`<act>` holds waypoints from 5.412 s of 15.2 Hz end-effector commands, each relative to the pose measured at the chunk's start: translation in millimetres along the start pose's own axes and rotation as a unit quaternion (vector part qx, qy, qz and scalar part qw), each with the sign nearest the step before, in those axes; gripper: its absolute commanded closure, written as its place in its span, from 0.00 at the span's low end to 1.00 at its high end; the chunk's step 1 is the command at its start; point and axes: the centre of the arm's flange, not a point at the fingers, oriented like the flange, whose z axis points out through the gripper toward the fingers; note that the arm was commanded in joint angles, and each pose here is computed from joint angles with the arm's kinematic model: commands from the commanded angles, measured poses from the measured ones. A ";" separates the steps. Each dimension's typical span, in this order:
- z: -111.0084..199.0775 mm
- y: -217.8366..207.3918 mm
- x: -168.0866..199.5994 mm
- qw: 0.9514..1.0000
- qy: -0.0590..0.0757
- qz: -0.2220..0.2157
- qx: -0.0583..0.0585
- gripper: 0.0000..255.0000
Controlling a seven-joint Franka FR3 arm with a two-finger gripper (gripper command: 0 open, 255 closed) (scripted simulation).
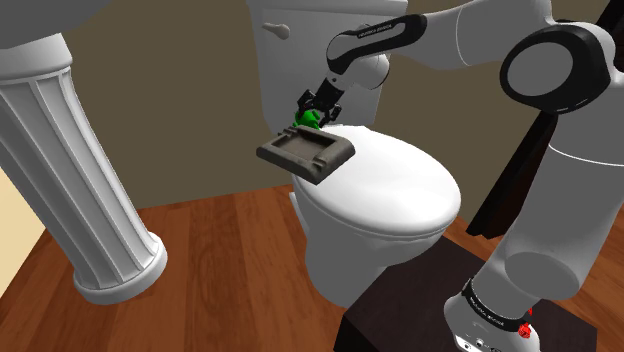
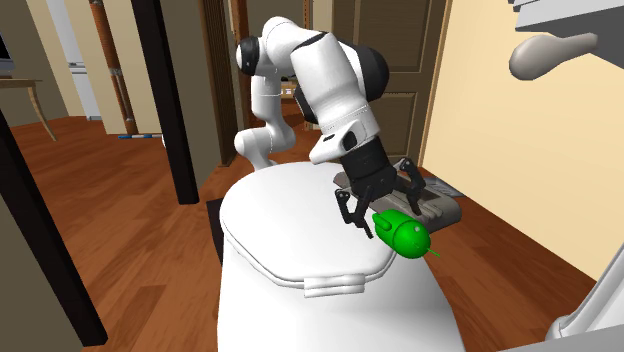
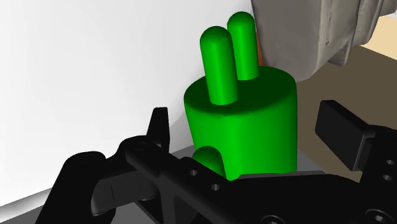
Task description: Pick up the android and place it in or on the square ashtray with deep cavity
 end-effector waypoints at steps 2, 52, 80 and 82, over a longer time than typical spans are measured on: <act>0.0 0.0 0.0 1.000 0.000 0.000 0.000 1.00; -134.6 -123.7 -143.3 1.000 0.000 0.000 0.000 1.00; -85.9 -93.3 -158.2 1.000 0.000 0.000 0.000 0.00; -112.3 -93.3 -158.2 1.000 0.000 0.000 0.000 0.00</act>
